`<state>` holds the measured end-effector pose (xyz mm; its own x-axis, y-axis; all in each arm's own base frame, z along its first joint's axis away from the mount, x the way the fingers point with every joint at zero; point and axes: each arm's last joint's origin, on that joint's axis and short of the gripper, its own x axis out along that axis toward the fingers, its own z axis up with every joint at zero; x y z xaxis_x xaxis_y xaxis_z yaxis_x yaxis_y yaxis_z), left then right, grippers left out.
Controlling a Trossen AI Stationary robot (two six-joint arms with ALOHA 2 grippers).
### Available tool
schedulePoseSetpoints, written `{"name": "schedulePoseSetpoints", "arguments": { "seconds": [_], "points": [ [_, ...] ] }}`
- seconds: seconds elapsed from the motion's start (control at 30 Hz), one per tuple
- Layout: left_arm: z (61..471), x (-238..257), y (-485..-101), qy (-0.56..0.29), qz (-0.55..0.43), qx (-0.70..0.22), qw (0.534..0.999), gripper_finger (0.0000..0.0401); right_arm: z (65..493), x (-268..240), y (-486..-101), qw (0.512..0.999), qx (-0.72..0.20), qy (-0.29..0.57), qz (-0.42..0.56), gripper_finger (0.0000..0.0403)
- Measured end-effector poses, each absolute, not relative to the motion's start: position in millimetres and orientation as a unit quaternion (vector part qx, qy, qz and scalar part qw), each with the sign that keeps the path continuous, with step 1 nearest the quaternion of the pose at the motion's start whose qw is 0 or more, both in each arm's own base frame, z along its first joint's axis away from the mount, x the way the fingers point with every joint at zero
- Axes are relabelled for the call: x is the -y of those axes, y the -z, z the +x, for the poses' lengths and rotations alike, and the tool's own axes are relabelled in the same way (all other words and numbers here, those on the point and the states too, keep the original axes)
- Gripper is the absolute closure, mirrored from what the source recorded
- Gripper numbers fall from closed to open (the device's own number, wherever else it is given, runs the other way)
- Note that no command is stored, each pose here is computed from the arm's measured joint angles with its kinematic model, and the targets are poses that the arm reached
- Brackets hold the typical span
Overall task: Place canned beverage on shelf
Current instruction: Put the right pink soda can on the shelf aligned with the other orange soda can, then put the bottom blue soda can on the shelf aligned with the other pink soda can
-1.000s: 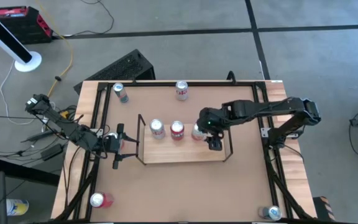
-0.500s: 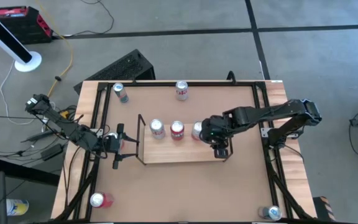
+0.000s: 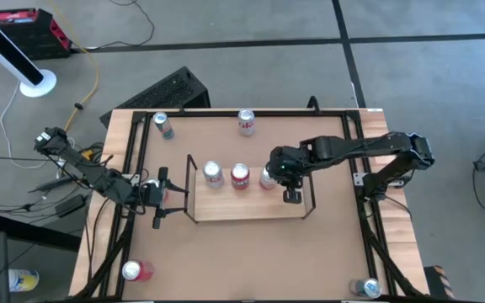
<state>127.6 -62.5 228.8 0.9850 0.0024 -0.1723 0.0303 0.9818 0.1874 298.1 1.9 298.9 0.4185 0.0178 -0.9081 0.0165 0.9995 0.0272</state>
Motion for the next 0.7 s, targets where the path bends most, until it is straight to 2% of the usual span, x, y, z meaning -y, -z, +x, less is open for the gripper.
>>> {"name": "schedulePoseSetpoints", "arguments": {
  "seconds": [0.1,0.4,0.7],
  "points": [
    [127.6,62.4,-228.8,0.007,0.095,-0.086,0.992,0.0173,297.7,2.1,-298.2,0.840,-0.543,0.003,0.016,0.0389],
    [127.6,62.5,-228.9,0.007,0.095,-0.086,0.992,0.0173,307.4,10.6,-293.2,0.848,-0.529,0.003,0.012,0.0378],
    [127.6,62.4,-228.8,0.007,0.095,-0.086,0.992,0.0173,299.4,6.9,-294.1,0.833,-0.553,0.000,0.016,0.0380]
  ]
}}
